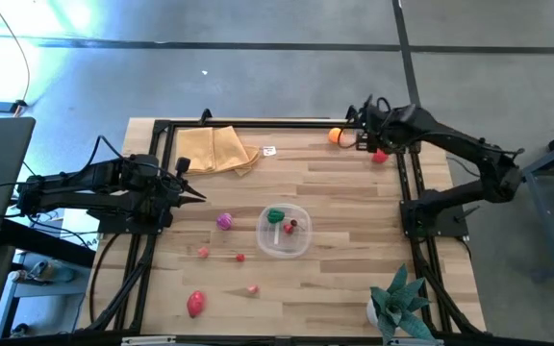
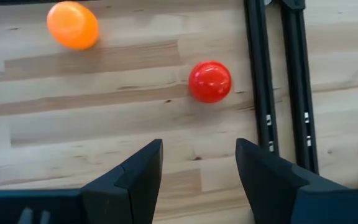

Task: Pick and placing Produce into tupperware
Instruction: Put the red tomato into the transparent bin

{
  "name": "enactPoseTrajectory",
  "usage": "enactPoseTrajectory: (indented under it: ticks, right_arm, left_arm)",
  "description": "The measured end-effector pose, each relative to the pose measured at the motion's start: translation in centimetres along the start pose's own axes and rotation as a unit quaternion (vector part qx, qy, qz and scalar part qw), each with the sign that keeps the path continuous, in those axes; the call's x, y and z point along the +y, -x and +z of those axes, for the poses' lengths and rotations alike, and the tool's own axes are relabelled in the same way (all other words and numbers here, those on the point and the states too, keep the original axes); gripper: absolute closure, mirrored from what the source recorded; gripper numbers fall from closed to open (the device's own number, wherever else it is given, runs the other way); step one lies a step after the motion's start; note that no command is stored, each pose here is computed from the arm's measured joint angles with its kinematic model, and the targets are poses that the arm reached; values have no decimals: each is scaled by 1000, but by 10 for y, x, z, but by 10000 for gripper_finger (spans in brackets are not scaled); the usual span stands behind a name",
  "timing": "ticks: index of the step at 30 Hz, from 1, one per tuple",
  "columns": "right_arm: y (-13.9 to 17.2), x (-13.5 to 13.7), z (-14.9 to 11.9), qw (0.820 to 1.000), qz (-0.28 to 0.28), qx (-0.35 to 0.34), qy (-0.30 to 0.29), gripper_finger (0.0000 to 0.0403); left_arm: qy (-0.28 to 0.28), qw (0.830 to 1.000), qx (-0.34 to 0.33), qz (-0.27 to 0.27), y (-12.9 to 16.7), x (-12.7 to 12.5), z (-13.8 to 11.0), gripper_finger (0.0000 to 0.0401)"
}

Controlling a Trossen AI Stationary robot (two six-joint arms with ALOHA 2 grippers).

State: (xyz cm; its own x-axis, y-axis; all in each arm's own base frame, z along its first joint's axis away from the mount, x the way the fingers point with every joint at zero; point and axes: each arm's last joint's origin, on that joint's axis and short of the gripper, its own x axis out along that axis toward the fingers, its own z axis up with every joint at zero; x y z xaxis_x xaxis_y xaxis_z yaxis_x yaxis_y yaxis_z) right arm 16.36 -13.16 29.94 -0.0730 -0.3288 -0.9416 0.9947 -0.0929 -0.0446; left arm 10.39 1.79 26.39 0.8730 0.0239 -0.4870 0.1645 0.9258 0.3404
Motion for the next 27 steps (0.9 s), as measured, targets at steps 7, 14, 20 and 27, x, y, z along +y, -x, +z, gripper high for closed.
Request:
enactPoseTrajectory:
  ticks: [7, 14, 20, 27]
  right_arm:
    - [-26, -30, 1, 998, 44, 24, -29, 209]
    - [-75, -53, -14, 986, 118, 62, -96, 208]
    - [-103, -63, -16, 985, 131, 61, -96, 208]
    - [-119, -68, -17, 978, 126, 42, -159, 197]
  left_arm:
    - [0, 1000, 0, 0, 0, 0, 0, 377]
    - [0, 1000, 0, 0, 0, 0, 0, 377]
    - [0, 1000, 0, 0, 0, 0, 0, 377]
    - [0, 1000, 0, 0, 0, 0, 0, 377]
